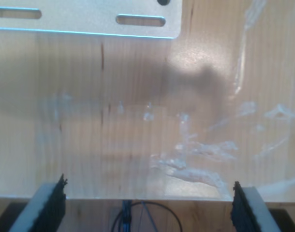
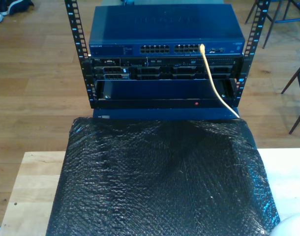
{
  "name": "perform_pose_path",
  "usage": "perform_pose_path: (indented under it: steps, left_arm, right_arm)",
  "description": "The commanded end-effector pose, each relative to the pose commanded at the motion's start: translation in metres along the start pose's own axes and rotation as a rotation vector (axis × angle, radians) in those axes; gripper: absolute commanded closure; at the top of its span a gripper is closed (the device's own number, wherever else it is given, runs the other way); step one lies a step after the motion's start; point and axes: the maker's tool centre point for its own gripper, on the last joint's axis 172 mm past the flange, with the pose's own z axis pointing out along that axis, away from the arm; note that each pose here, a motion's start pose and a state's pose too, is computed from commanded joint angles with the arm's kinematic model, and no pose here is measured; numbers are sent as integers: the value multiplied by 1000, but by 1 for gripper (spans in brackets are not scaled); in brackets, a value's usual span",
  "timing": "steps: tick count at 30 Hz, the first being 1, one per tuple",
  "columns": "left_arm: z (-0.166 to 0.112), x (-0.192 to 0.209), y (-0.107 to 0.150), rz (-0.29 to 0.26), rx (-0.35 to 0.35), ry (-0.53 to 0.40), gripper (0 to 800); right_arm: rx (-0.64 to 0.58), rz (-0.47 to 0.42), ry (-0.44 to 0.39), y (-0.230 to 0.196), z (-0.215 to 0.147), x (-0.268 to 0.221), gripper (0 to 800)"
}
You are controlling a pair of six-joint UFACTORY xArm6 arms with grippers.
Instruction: Grab the cable and plug it in
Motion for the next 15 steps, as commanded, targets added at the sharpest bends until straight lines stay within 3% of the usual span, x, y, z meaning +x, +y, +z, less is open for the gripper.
perform_pose_path:
  steps: [9, 15]
  left_arm:
    - [0, 0, 0, 0, 0, 0, 0]
    - [0, 0, 0, 0, 0, 0, 0]
  right_arm:
    - [-3, 30, 41, -6, 14, 12, 0]
    - [-5, 40, 23, -7, 22, 10, 0]
